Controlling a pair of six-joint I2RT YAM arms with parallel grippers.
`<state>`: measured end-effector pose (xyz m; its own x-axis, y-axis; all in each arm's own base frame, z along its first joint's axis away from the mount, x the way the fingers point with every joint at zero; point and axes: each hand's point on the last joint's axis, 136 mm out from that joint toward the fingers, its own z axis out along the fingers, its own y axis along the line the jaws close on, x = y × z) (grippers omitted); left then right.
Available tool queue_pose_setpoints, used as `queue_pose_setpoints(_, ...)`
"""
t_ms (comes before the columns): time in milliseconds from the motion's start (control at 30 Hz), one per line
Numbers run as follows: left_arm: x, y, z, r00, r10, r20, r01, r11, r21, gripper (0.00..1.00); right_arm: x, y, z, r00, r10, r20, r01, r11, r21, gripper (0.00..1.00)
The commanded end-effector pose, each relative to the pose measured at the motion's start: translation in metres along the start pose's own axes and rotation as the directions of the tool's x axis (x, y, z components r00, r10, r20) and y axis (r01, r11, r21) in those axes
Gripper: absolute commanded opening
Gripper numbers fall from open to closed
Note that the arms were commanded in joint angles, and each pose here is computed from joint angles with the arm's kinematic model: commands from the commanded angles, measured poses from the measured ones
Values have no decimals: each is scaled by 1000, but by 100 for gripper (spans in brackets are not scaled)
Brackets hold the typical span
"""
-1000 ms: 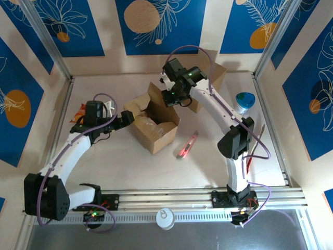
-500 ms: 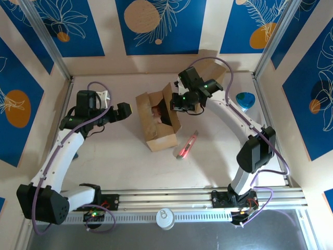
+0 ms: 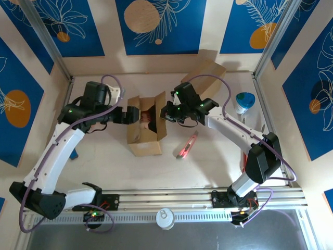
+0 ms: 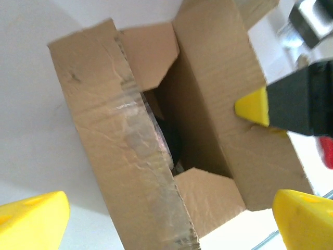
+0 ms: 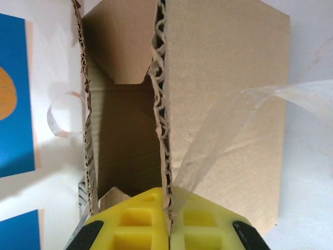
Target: Unpack the express box
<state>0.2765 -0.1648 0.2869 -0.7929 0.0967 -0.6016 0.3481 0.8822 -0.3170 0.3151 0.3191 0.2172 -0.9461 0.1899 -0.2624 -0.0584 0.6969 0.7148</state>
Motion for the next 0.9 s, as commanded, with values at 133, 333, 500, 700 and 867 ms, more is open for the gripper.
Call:
queue_pose_setpoints(133, 35, 23, 15, 981, 68, -184, -116, 957, -265, 100, -5, 47, -11, 998, 8, 65, 4, 983, -182, 0)
queue_pose_setpoints(333, 41, 46, 30, 958, 86, -274, -209, 862, -462, 100, -1, 46, -12, 998, 3, 62, 8, 983, -185, 0)
queue_pose_setpoints(500, 43, 62, 35, 935, 104, -339, -295, 758, -582, 100, 1, 43, -15, 998, -3, 69, 15, 984, -177, 0)
queue_pose_setpoints(700, 30, 62, 15, 957, 120, -264, -264, 734, -625, 97, 1, 38, -17, 997, -6, 74, 18, 987, -162, 0)
queue_pose_setpoints(867, 29, 56, 3, 975, 119, -186, -206, 792, -575, 74, 2, 33, -17, 998, 0, 70, 11, 987, -160, 0)
